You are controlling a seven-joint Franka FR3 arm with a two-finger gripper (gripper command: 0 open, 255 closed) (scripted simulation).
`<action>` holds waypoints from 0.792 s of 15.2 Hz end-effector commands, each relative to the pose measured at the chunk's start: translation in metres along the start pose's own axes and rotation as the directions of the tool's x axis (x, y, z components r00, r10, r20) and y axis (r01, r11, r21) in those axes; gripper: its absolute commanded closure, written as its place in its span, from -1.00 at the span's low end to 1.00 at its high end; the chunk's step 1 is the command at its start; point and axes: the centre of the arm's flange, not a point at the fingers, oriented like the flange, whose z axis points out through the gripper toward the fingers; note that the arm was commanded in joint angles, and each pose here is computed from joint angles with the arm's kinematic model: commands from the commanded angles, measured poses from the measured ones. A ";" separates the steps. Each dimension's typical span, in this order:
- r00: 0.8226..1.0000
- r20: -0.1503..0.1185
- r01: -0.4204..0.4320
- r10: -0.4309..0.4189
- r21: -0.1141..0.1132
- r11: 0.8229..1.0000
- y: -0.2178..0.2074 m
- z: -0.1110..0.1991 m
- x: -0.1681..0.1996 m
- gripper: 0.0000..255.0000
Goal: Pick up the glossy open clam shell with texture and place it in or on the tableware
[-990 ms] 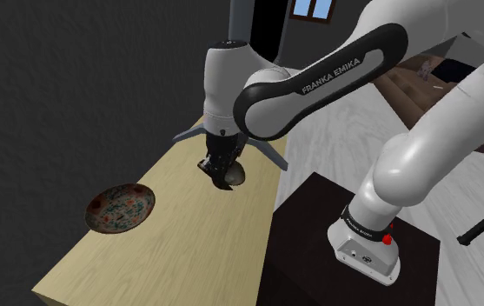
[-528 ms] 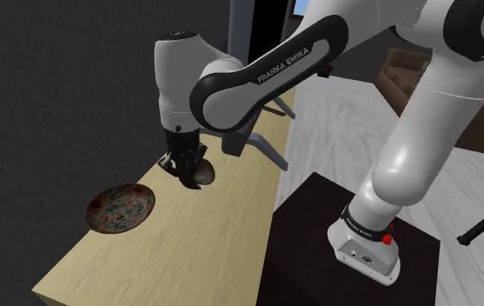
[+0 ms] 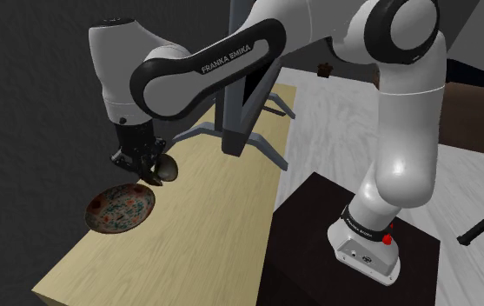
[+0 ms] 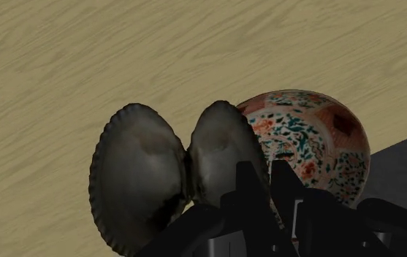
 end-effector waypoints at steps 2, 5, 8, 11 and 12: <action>1.000 -0.001 -0.002 0.002 -0.002 1.000 -0.030 0.000 0.030 1.00; 1.000 -0.001 -0.002 0.002 -0.002 1.000 -0.058 -0.002 0.058 1.00; 1.000 -0.001 -0.002 0.002 -0.002 1.000 -0.073 0.002 0.073 1.00; 1.000 -0.001 -0.002 0.002 -0.002 1.000 -0.073 0.018 0.073 1.00; 1.000 -0.001 -0.002 0.002 -0.002 1.000 -0.073 0.024 0.073 1.00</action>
